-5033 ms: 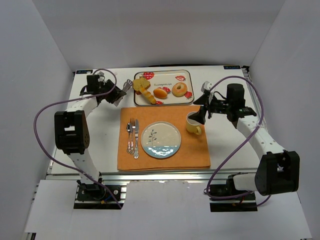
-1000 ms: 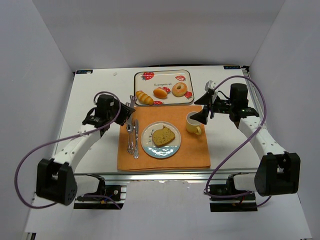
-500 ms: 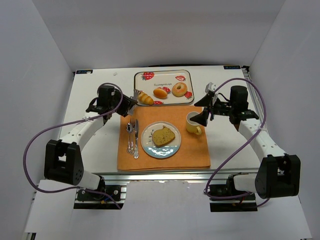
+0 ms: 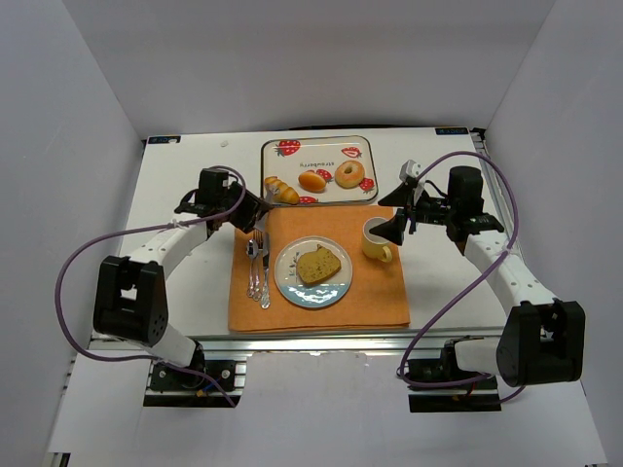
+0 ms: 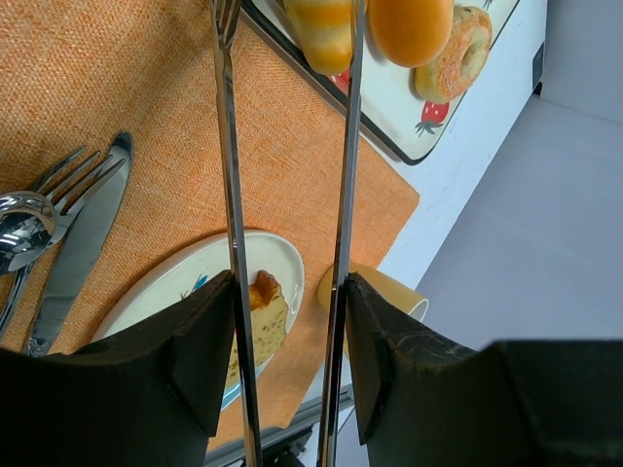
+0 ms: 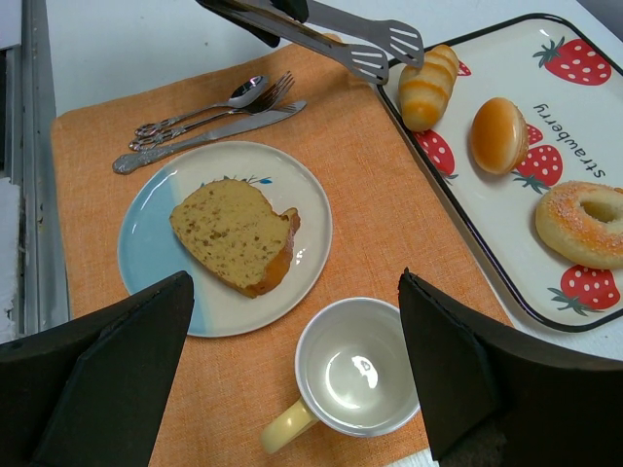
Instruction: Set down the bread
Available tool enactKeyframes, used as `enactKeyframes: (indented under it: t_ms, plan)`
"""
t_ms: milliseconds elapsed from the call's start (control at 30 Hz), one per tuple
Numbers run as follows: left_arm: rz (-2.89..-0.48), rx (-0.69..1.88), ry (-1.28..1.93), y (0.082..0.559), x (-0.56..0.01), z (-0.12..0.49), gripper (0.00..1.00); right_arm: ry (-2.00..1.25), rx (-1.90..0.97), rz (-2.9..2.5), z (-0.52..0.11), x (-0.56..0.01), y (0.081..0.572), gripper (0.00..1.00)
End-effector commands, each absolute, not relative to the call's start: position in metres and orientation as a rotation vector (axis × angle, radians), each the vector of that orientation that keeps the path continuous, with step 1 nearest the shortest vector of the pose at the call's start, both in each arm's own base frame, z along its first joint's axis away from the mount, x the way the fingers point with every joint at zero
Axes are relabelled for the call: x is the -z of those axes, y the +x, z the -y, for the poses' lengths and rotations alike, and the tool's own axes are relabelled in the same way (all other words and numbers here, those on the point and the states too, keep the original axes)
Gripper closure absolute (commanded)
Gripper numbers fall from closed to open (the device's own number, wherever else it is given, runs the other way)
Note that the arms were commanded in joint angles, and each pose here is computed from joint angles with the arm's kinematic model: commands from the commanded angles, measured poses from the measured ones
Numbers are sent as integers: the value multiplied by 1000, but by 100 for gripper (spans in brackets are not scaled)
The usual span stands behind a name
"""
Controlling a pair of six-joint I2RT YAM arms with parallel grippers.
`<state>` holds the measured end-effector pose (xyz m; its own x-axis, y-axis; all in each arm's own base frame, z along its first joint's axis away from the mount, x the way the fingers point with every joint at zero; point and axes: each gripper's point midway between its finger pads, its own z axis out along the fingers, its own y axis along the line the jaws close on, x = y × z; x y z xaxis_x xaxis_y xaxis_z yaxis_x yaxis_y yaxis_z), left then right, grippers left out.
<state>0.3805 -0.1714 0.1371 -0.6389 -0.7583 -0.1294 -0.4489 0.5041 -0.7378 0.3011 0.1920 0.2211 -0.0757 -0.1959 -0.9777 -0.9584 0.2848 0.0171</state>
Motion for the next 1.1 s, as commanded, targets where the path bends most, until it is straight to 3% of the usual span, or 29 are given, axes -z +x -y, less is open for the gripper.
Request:
enactKeyframes:
  t_ms: [0,767,867,1067]
  plan:
    - [-2281,1008,-928,391,-155,178,43,-1124,-918,-1467,-193,-233,300,11]
    - [-2257,1143,-947,407,-151,195,49,-1126,-921,-1470,-192,-230,298,11]
    - [-2250,1160,-948,410,-152,197,55,-1126,-921,-1470,-192,-229,297,11]
    - [-2234,1190,-926,411,-159,199,77,-1127,-918,-1464,-192,-231,296,11]
